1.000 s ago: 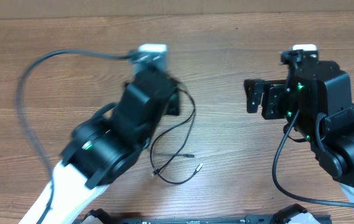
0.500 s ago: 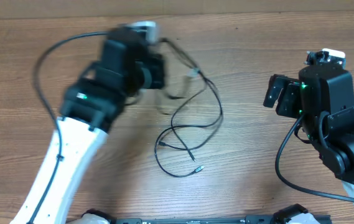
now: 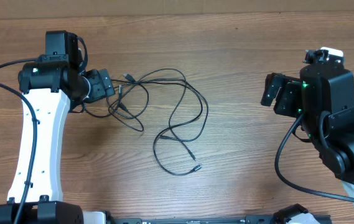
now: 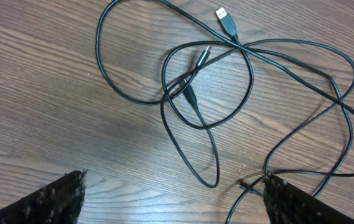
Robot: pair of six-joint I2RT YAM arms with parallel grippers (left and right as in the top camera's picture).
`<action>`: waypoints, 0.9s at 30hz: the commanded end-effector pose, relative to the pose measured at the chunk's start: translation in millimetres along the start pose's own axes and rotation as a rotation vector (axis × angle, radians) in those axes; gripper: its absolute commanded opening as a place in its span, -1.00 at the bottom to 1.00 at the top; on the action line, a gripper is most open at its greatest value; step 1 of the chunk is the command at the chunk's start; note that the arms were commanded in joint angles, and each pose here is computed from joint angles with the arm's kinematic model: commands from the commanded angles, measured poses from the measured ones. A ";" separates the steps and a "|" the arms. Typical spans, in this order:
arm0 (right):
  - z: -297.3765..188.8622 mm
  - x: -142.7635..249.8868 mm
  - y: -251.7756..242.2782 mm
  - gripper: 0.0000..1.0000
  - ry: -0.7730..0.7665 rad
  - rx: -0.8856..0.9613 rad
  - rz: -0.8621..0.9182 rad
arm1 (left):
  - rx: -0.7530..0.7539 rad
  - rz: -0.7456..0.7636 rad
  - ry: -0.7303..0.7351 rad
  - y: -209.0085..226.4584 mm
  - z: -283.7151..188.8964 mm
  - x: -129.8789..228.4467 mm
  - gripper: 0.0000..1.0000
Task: Untangle cables
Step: 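Lower the left gripper and release the cables onto the table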
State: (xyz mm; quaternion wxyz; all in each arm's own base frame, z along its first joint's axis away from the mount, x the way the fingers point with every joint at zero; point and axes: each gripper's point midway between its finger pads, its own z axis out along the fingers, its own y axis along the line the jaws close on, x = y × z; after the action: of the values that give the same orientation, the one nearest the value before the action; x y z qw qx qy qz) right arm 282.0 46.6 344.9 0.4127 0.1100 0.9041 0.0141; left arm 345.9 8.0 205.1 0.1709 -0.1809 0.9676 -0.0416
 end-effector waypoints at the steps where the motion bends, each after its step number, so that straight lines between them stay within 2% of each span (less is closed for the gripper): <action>1: 2.4 -0.7 10.8 1.00 0.021 -0.048 -0.002 | 0.016 0.065 -0.048 -6.2 -16.3 -1.2 0.86; 5: 23.5 13.8 41.4 1.00 0.123 -0.168 -0.166 | 0.060 0.100 -0.064 -13.0 -27.5 2.3 0.86; 9: 50.2 28.0 72.3 1.00 0.220 -0.283 -0.256 | 0.101 0.145 -0.124 -17.2 -50.6 4.6 0.82; 11: 63.9 32.9 82.9 1.00 0.253 -0.313 -0.275 | 0.148 0.219 -0.168 -23.9 -67.5 7.6 0.82; 15: 103.1 57.9 128.1 1.00 0.373 -0.510 -0.364 | 0.215 0.331 -0.275 -33.7 -108.7 21.9 1.00; 18: 133.1 76.1 138.8 1.00 0.452 -0.532 -0.370 | 0.264 0.337 -0.251 -38.5 -114.5 34.3 1.00; 22: 150.9 106.1 162.6 1.00 0.556 -0.696 -0.424 | 0.359 0.403 -0.222 -53.9 -117.7 45.1 1.00; 27: 183.7 123.6 171.6 1.00 0.602 -0.713 -0.413 | 0.369 0.426 -0.221 -57.0 -117.9 46.6 0.99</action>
State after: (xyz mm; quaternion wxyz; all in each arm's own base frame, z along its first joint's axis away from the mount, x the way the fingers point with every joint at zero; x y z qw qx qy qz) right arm 371.1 216.6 149.1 0.1379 -0.2066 0.9385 0.2398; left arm 284.9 -50.2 304.1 0.3047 0.0264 0.9412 -0.1433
